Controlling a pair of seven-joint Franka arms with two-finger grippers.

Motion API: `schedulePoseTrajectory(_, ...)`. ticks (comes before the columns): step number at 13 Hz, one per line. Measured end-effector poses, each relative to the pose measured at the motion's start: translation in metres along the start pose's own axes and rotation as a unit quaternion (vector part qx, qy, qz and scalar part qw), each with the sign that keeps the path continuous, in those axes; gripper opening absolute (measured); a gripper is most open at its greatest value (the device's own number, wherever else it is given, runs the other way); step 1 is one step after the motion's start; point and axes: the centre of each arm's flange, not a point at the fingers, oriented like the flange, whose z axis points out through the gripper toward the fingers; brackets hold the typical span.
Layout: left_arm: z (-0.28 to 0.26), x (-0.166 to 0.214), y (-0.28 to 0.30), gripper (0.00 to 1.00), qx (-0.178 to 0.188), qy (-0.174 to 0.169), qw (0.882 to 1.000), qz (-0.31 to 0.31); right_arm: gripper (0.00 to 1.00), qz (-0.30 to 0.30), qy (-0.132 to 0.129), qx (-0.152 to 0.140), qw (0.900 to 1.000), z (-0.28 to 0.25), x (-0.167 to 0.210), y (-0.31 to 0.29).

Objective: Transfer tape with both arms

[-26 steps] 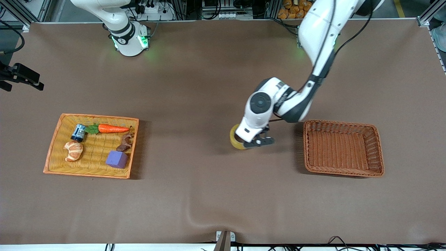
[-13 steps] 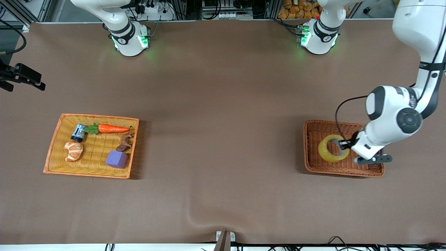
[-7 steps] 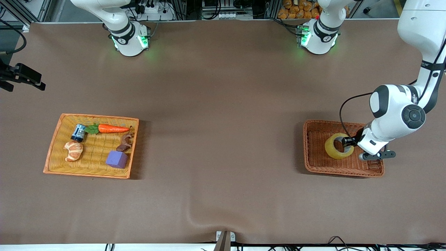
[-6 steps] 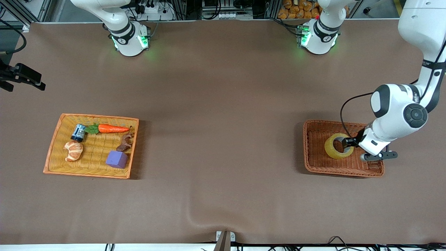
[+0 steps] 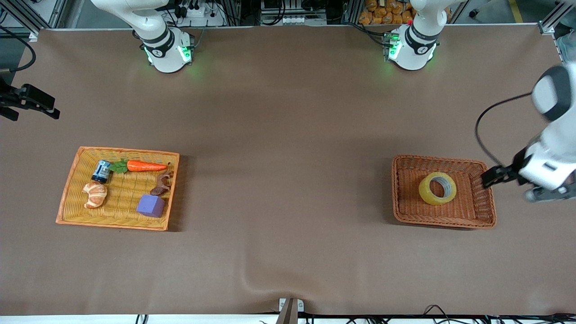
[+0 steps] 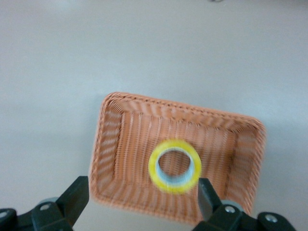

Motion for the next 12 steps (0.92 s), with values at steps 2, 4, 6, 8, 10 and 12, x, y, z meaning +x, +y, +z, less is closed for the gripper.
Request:
schedulePoseTrajectory(2, -0.067, -0.015, 0.013, 1.00, 0.008, -0.001, 1.000, 0.002, 1.00, 0.000, 0.001, 0.000, 1.000, 0.000, 0.000, 0.000)
schedulePoseTrajectory(4, -0.110, -0.037, 0.019, 1.00, 0.001, -0.002, 1.000, -0.001, 1.00, 0.000, 0.002, 0.000, 1.000, -0.001, 0.001, 0.000)
schedulePoseTrajectory(6, -0.129, -0.054, 0.025, 1.00, -0.011, -0.013, 1.000, -0.003, 1.00, 0.001, 0.002, 0.000, 1.000, 0.000, 0.001, 0.001)
schedulePoseTrajectory(8, -0.133, -0.060, 0.032, 1.00, -0.020, -0.022, 1.000, 0.004, 1.00, 0.001, 0.002, 0.000, 1.000, 0.001, 0.002, 0.002)
schedulePoseTrajectory(10, -0.127, -0.060, 0.036, 1.00, -0.021, -0.028, 0.999, 0.019, 1.00, 0.001, 0.004, -0.001, 1.000, -0.001, 0.002, 0.002)
schedulePoseTrajectory(12, -0.124, -0.058, 0.036, 1.00, -0.022, -0.031, 0.999, 0.024, 1.00, 0.001, 0.005, -0.001, 1.000, -0.002, 0.002, 0.001)
